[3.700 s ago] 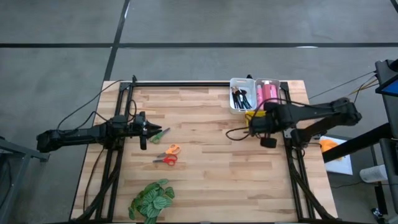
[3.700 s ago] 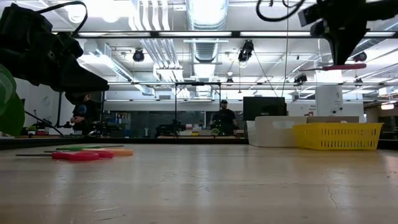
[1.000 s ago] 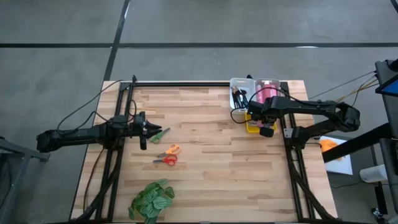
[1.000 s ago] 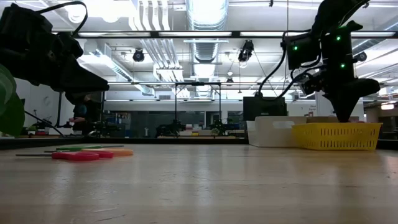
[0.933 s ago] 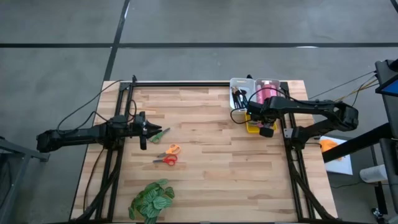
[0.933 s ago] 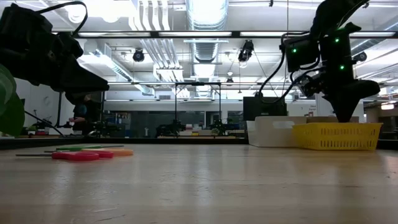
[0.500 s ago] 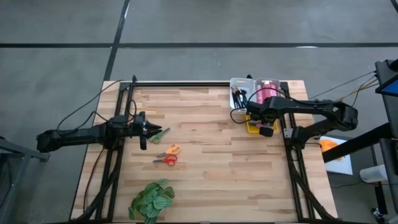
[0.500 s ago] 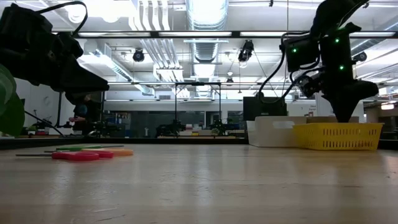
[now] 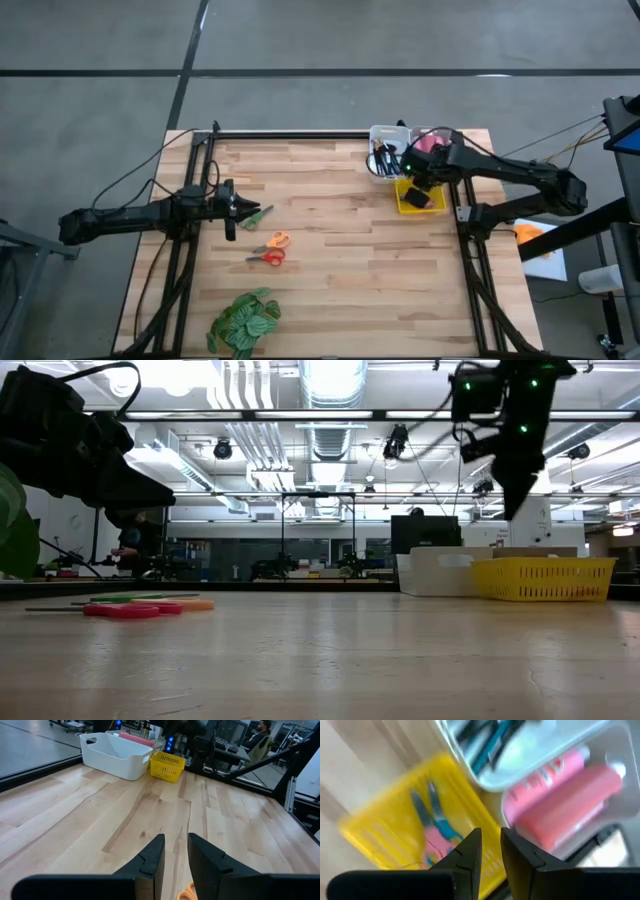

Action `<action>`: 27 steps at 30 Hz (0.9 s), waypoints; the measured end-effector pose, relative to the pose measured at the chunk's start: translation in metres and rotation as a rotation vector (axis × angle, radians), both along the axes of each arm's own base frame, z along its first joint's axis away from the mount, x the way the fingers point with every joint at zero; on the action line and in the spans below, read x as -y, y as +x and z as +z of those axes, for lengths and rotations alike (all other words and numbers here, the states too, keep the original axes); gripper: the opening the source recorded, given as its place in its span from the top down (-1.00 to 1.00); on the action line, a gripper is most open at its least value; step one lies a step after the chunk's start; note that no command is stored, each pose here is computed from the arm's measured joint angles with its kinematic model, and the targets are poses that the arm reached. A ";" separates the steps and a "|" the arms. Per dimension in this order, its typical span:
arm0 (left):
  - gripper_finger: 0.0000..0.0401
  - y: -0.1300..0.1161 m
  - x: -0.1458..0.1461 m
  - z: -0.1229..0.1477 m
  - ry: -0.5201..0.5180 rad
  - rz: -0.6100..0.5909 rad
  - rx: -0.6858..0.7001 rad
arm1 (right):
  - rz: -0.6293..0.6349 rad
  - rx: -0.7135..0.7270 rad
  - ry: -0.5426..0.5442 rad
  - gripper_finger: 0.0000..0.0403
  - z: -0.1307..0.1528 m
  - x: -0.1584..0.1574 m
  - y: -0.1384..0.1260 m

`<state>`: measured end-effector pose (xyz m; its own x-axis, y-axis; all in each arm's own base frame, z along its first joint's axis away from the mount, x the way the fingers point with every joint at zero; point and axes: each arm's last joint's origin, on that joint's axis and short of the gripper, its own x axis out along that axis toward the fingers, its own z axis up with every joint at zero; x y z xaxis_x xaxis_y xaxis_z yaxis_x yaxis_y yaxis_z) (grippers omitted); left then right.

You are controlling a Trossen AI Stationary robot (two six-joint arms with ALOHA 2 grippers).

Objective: Pick & Place Paint Supplies
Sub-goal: Put the orange scissors into the yellow bin

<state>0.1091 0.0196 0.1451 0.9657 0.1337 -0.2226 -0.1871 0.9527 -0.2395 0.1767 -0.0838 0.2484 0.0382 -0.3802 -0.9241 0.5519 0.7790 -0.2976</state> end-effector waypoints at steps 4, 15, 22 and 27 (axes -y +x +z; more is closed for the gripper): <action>0.57 0.000 0.000 0.000 0.000 0.000 0.000 | 0.023 0.180 0.010 0.66 0.020 0.004 0.015; 0.57 0.000 0.000 0.000 0.000 0.000 0.000 | 0.340 0.648 0.002 0.66 0.036 -0.003 0.065; 0.57 0.000 0.000 0.000 0.000 0.000 0.000 | 0.581 0.705 -0.071 0.66 0.022 -0.025 0.107; 0.57 0.000 0.000 0.000 0.000 0.000 0.000 | 0.733 0.704 -0.124 0.66 0.003 -0.037 0.135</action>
